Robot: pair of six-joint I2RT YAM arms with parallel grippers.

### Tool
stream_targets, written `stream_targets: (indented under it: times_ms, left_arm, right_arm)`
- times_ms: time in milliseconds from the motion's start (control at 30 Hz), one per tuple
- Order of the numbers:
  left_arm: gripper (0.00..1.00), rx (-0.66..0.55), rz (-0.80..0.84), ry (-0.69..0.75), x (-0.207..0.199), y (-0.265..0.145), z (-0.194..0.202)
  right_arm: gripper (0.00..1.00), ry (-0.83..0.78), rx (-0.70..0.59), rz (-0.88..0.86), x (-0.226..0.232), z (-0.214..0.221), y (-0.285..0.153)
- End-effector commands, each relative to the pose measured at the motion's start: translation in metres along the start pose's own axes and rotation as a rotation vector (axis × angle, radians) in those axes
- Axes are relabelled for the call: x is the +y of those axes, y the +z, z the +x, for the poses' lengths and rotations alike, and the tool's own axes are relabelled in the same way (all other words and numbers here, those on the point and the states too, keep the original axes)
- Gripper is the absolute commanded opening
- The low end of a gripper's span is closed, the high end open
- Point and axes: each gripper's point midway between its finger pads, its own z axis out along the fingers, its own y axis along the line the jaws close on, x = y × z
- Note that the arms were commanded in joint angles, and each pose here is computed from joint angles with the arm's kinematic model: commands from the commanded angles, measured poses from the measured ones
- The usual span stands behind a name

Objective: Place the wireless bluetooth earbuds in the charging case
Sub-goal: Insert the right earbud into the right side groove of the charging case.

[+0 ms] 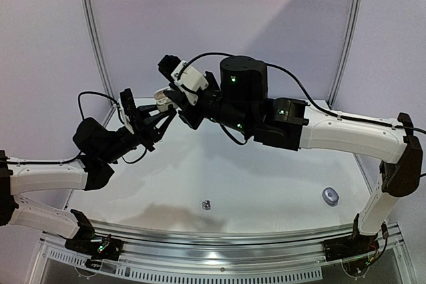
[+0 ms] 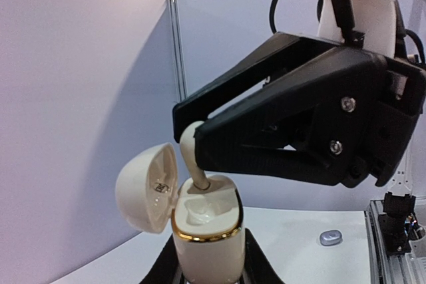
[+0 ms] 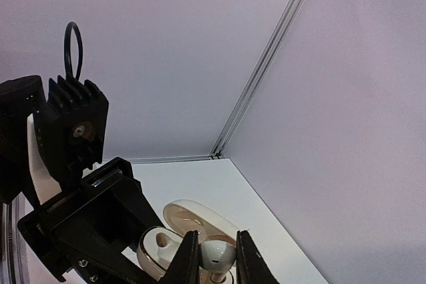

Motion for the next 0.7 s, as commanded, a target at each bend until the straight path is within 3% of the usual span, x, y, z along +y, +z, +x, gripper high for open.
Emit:
stream_targets:
  times_ms: [0,667]
  left_arm:
    - [0.00,-0.110,-0.016,0.041,0.0045,0.0021,-0.0341]
    - [0.00,-0.111,-0.010,0.048,0.0035,0.0023,-0.0346]
  right_arm:
    - [0.08,-0.002,0.078,-0.089,0.0221,0.0274,0.0007]
    - [0.21,0.004,0.096,-0.088,0.0224,0.0314,0.0000]
